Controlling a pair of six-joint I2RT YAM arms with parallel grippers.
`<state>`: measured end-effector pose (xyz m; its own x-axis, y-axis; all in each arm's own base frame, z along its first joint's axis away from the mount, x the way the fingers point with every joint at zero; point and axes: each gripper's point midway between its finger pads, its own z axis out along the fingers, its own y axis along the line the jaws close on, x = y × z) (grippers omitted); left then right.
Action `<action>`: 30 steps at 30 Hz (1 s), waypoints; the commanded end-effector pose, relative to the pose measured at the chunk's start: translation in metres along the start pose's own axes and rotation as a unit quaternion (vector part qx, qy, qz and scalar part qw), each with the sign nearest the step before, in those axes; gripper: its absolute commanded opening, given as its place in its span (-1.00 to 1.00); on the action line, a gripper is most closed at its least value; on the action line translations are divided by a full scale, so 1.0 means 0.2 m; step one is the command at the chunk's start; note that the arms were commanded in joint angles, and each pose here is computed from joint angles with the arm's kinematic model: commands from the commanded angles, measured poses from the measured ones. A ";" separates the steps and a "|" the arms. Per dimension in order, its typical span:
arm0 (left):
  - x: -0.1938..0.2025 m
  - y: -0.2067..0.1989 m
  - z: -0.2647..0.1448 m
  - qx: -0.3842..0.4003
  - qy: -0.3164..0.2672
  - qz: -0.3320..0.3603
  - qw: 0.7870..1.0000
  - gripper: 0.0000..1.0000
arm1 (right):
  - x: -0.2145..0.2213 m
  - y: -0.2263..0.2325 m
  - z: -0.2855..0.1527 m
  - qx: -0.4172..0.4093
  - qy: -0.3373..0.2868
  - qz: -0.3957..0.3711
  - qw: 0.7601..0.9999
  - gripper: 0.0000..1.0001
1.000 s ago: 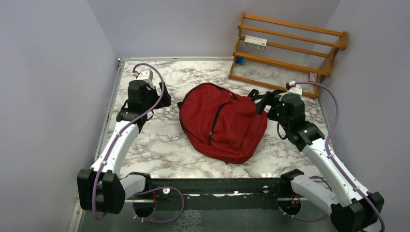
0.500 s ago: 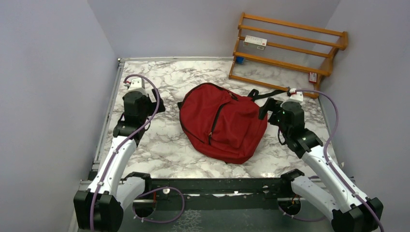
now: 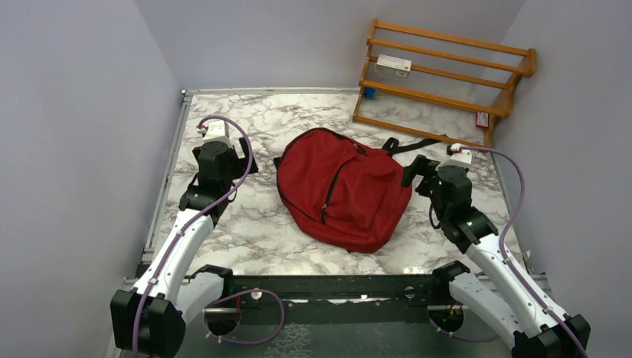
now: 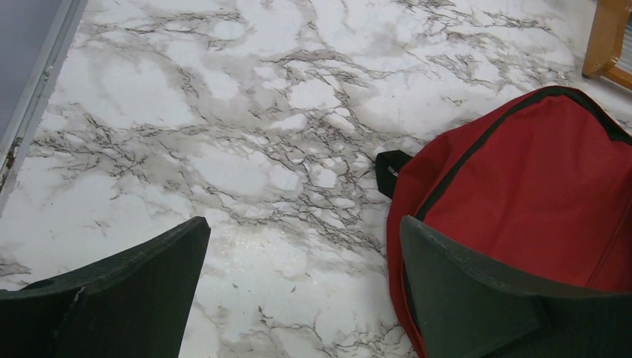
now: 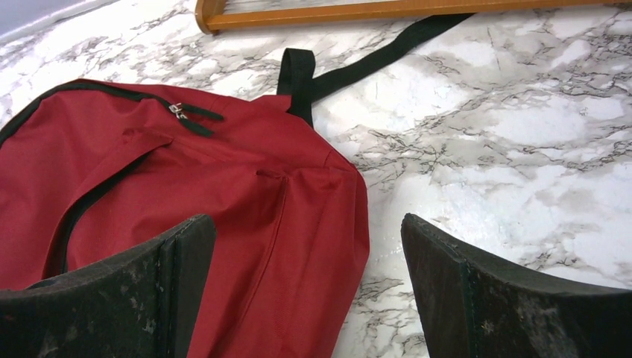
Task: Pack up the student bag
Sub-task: Reset both arms
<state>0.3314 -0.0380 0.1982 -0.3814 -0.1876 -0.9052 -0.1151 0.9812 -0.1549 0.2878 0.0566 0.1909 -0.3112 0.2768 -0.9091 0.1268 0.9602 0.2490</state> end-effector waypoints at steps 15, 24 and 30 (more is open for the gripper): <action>-0.07 0.00 -0.01 -0.012 -0.022 0.002 1.000 0.97 | -0.08 -0.03 -0.01 0.011 -0.038 -0.002 0.999 1.00; -0.06 -0.01 0.00 -0.007 -0.019 0.002 1.000 0.97 | -0.03 -0.03 0.00 0.007 -0.032 -0.001 0.999 1.00; -0.05 0.00 0.00 -0.010 -0.018 0.002 1.000 0.98 | -0.04 -0.01 0.01 0.000 -0.033 -0.001 0.999 1.00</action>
<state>0.3311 -0.0381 0.1980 -0.3790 -0.1789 -0.9080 -0.1252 0.9820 -0.1412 0.2861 0.0518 0.1882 -0.2884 0.2655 -0.9200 0.1330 0.9626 0.2361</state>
